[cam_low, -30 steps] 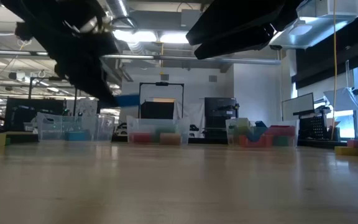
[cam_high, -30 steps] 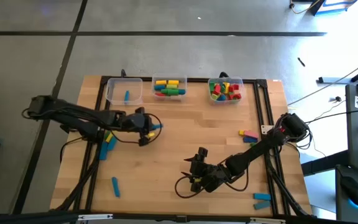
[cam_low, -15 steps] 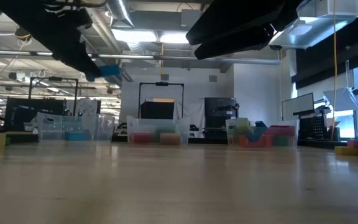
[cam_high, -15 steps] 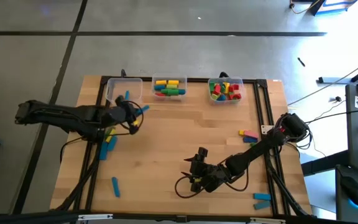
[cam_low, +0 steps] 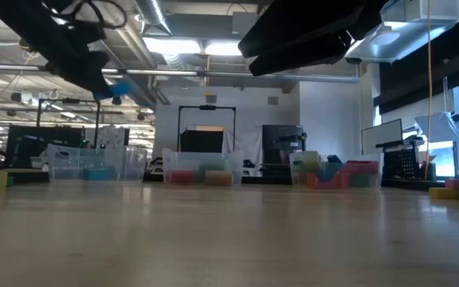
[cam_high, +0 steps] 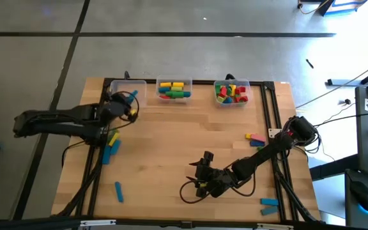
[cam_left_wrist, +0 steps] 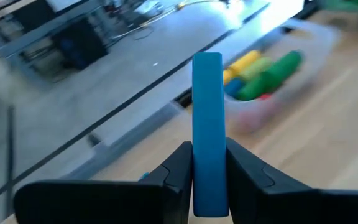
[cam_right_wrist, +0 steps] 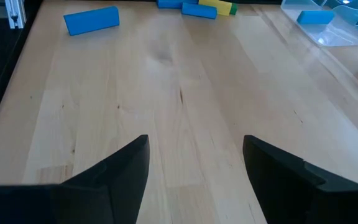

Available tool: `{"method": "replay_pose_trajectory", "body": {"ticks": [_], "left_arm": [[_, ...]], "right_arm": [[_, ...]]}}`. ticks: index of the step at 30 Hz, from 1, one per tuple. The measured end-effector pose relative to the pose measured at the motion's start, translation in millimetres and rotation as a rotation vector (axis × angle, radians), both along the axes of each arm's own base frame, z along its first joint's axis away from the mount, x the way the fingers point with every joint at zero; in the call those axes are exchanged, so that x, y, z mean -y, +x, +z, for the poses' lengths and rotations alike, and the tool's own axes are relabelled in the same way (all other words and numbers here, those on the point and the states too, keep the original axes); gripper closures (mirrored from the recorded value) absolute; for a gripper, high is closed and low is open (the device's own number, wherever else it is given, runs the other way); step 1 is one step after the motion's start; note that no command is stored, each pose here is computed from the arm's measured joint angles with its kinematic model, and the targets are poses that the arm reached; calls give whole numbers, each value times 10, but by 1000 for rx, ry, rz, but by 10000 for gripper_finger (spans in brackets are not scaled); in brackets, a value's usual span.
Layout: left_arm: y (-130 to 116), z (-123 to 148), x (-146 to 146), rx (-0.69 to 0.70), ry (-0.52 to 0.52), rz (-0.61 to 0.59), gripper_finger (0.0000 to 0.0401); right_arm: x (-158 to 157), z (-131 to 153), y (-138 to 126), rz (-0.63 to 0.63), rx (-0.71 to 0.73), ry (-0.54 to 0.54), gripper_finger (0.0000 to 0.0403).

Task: Sort blocks by size
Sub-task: Put the blue rectangular block into the left transparent bin

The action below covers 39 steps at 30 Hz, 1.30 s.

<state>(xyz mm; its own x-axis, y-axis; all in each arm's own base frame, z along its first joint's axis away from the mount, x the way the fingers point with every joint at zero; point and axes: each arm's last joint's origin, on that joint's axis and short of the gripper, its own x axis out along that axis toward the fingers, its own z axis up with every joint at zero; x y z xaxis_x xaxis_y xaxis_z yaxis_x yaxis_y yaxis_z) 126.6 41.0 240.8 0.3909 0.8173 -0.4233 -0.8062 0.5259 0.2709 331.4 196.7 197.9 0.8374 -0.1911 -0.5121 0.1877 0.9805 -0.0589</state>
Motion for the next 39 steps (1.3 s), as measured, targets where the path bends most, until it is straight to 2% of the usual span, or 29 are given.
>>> {"method": "replay_pose_trajectory", "body": {"ticks": [6,11,18,23,39], "left_arm": [[-18,-30,-217,-39,3,147,340],[44,-107,-411,-78,-39,201,331],[132,-306,-642,-162,-151,221,332],[170,-459,-770,-235,-195,268,334],[254,-578,-856,-280,-204,266,311]], "right_arm": [[0,0,0,0,0,0,150],[1,1,1,-1,1,0,150],[0,1,1,1,0,2,150],[-1,0,1,5,-2,4,150],[-2,-1,0,5,-3,4,150]]}}
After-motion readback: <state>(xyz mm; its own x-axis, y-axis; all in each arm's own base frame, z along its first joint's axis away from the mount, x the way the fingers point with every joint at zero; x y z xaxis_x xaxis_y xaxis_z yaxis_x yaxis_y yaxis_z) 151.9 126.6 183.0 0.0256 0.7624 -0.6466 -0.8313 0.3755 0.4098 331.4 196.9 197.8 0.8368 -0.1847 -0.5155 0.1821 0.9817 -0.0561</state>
